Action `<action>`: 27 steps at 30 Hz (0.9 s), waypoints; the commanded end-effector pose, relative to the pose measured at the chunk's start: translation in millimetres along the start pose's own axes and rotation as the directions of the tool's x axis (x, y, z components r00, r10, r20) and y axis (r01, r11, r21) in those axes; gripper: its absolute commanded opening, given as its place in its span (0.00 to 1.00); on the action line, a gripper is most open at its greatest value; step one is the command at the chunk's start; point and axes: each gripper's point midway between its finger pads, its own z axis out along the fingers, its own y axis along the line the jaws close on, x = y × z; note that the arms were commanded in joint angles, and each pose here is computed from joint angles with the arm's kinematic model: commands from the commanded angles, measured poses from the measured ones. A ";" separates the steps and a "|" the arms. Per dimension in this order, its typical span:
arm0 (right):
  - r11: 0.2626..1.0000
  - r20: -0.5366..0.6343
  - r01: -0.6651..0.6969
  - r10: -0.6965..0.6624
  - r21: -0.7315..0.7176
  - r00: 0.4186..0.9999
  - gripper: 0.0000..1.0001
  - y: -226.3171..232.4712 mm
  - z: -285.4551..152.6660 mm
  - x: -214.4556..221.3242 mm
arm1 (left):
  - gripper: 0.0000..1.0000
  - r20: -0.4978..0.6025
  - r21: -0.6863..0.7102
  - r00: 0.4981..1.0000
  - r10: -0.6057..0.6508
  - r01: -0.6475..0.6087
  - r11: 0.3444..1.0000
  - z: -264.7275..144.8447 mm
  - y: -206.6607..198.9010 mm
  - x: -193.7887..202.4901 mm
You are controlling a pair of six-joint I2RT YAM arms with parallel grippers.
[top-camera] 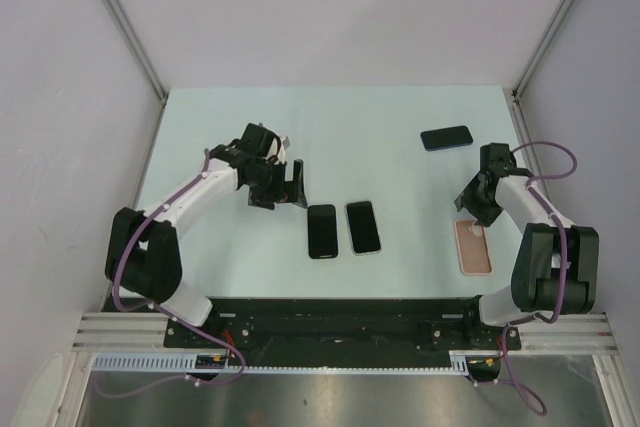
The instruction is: Put the phone into the phone case
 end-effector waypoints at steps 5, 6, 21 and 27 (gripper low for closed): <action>0.997 0.051 -0.024 0.020 0.068 0.998 0.54 -1.3 23.4 -16.9 | 0.99 0.097 0.046 0.995 0.032 -0.037 0.998 -23.2 -5.1 -11.8; 0.996 0.054 -0.021 0.017 0.086 0.998 0.54 -3.7 26.9 -17.1 | 0.99 0.097 0.055 0.995 0.032 -0.037 0.998 -23.4 -6.0 -11.2; 0.997 -0.003 -0.054 0.054 0.046 0.999 0.25 13.6 45.1 -4.3 | 0.97 0.092 0.029 0.995 0.024 -0.026 0.999 -21.2 -0.5 -10.5; 0.992 -0.087 -0.119 0.116 -0.037 0.989 0.06 36.8 47.1 11.9 | 0.97 0.089 0.034 0.996 0.022 -0.025 0.999 -20.7 -1.2 -9.4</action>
